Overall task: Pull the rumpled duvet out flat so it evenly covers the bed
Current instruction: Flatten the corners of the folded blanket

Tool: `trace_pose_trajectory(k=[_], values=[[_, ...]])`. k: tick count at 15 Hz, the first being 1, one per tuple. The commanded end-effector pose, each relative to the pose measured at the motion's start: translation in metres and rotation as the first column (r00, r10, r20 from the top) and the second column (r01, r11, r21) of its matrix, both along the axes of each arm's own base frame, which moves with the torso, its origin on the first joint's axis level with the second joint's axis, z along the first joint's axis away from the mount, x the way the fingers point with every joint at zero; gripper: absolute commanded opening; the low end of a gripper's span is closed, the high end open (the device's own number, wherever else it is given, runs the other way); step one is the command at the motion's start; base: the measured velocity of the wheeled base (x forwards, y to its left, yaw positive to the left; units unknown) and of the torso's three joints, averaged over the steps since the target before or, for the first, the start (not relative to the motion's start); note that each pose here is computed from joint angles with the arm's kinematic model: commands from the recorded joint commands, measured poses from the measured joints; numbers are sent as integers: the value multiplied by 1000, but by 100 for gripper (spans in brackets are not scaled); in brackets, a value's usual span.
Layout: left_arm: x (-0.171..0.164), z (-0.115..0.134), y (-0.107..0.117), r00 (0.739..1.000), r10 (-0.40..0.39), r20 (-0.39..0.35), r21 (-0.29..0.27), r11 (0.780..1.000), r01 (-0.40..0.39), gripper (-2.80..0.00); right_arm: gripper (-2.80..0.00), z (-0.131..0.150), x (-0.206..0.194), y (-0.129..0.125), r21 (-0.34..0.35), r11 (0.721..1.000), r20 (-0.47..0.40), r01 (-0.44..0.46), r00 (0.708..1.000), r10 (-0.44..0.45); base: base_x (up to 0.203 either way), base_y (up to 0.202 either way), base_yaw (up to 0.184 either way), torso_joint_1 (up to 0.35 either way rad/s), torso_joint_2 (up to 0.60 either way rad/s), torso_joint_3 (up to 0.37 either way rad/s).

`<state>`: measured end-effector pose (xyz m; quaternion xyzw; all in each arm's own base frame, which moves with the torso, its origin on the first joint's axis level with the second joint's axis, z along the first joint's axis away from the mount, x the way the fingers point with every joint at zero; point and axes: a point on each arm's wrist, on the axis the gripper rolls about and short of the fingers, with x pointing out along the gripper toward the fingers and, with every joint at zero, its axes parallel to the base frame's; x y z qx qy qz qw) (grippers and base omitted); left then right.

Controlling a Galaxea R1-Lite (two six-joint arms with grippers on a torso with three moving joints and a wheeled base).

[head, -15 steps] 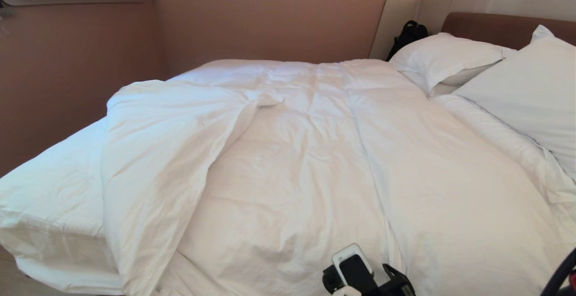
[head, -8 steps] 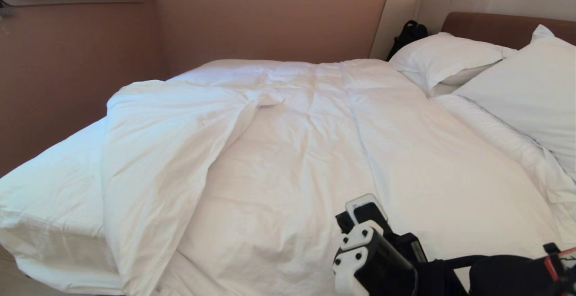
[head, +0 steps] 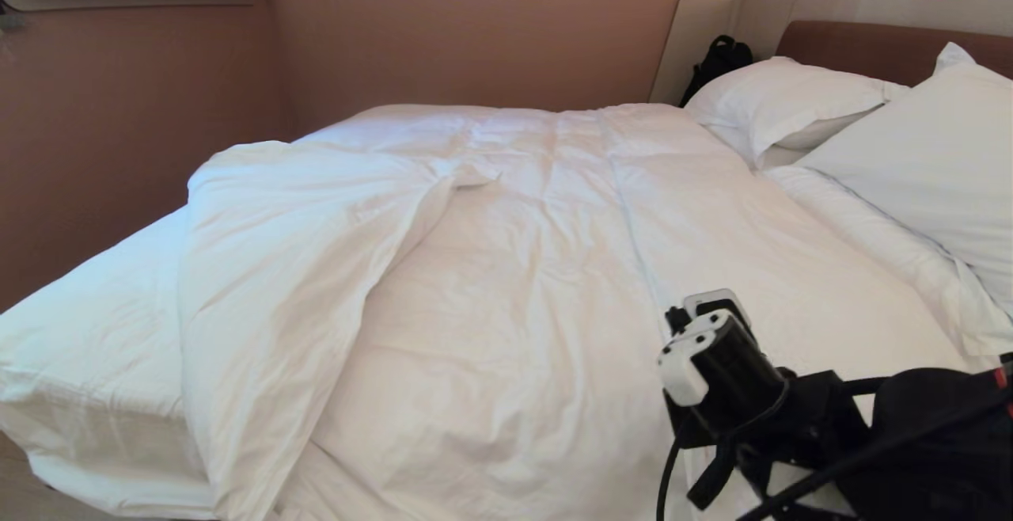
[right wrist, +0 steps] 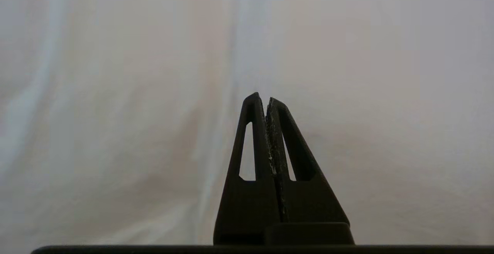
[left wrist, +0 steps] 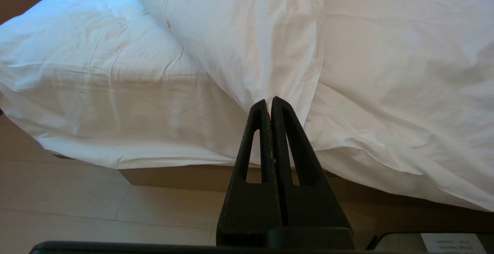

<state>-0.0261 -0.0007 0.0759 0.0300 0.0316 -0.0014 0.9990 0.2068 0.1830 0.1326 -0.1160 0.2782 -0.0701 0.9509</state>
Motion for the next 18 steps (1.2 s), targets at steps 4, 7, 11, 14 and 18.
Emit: trace_pose_trajectory(k=[4,7,11,14,18], values=[[0,0,0,1000,1,-1,0,1000,-1,-280,-280,10,26,-43,120,990,-53,72,996,-66,0,0,0,0,0,0],[0,0,0,1000,1,0,0,1000,-1,-280,-280,6,33,-48,174,983,-99,52,994,-35,0,0,0,0,0,0],[0,0,0,1000,1,-1,0,1000,-1,-280,-280,-3,36,-45,247,969,-169,-11,984,54,0,0,0,0,0,0],[0,0,0,1000,1,2,0,1000,-1,-280,-280,-5,37,-44,250,968,-177,-13,983,59,0,0,0,0,0,0],[0,0,0,1000,1,-1,0,1000,-1,-280,-280,-3,35,-45,251,968,-172,-14,983,59,0,0,0,0,0,0]])
